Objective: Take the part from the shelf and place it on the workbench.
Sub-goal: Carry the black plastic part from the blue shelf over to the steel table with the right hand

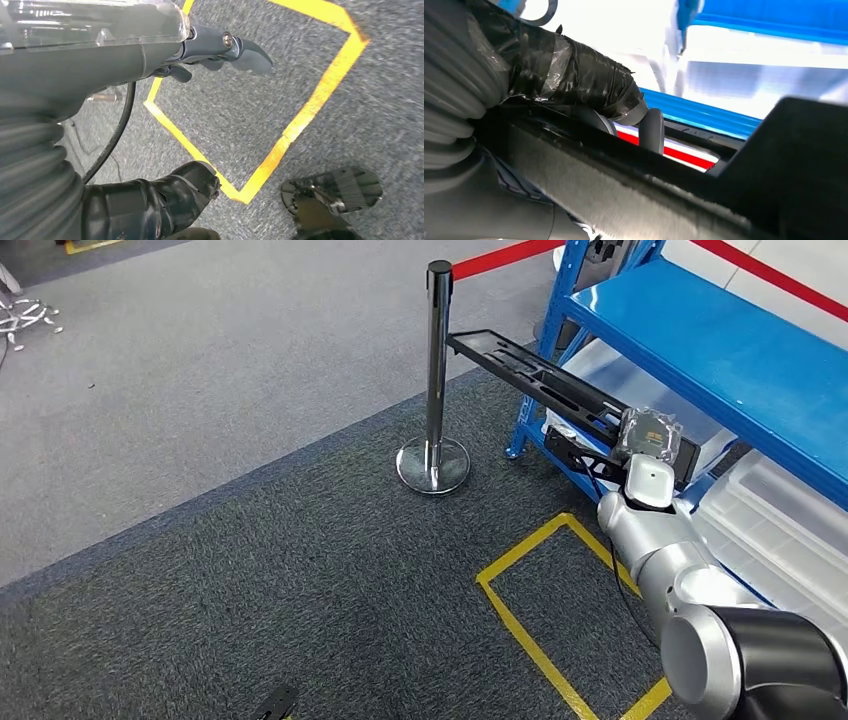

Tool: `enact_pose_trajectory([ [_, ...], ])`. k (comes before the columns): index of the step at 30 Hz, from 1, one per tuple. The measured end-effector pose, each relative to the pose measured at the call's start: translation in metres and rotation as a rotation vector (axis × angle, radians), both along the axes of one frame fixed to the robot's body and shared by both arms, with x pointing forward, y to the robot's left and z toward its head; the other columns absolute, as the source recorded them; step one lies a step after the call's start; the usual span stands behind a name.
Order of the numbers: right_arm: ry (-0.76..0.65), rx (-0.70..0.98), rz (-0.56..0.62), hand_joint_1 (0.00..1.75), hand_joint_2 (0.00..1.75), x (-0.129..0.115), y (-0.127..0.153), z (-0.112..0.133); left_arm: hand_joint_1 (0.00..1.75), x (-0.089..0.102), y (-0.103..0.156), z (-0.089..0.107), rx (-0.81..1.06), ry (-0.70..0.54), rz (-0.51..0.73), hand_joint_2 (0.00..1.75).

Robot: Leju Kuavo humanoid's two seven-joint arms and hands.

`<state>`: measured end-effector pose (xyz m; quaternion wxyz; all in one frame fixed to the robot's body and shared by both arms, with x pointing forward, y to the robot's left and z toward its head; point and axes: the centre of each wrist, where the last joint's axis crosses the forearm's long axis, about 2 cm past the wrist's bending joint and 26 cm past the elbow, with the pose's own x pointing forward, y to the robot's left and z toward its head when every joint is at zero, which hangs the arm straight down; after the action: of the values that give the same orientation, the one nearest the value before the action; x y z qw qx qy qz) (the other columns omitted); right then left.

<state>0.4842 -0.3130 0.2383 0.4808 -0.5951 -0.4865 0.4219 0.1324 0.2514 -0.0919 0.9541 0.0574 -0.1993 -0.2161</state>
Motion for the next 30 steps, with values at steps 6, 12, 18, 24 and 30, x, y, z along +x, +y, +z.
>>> enact_pose_trajectory([
  [6, 0.004, -0.006, -0.01, 1.75, 1.75, -0.0011, -0.0064, -0.002, 0.0, 0.001, -0.001, 0.0004, -0.003, -0.003, 0.001, 1.75],
  [12, 0.011, -0.007, -0.017, 1.75, 1.75, -0.0021, -0.0087, -0.0047, 0.0, -0.0002, -0.0019, 0.0001, -0.003, -0.002, 0.003, 1.75],
  [18, 0.009, -0.002, -0.019, 1.75, 1.75, -0.0018, -0.004, -0.0045, 0.0, -0.0035, 0.0004, -0.001, 0.004, 0.006, 0.011, 1.75],
  [24, 0.008, -0.002, -0.022, 1.75, 1.75, -0.0019, -0.005, -0.0045, 0.0, -0.0019, 0.0004, -0.0005, 0.002, 0.002, 0.017, 1.75],
  [30, 0.002, -0.002, -0.027, 1.75, 1.75, -0.0016, -0.0077, -0.003, 0.0, -0.0014, 0.0012, -0.0005, 0.002, -0.002, 0.023, 1.75],
])
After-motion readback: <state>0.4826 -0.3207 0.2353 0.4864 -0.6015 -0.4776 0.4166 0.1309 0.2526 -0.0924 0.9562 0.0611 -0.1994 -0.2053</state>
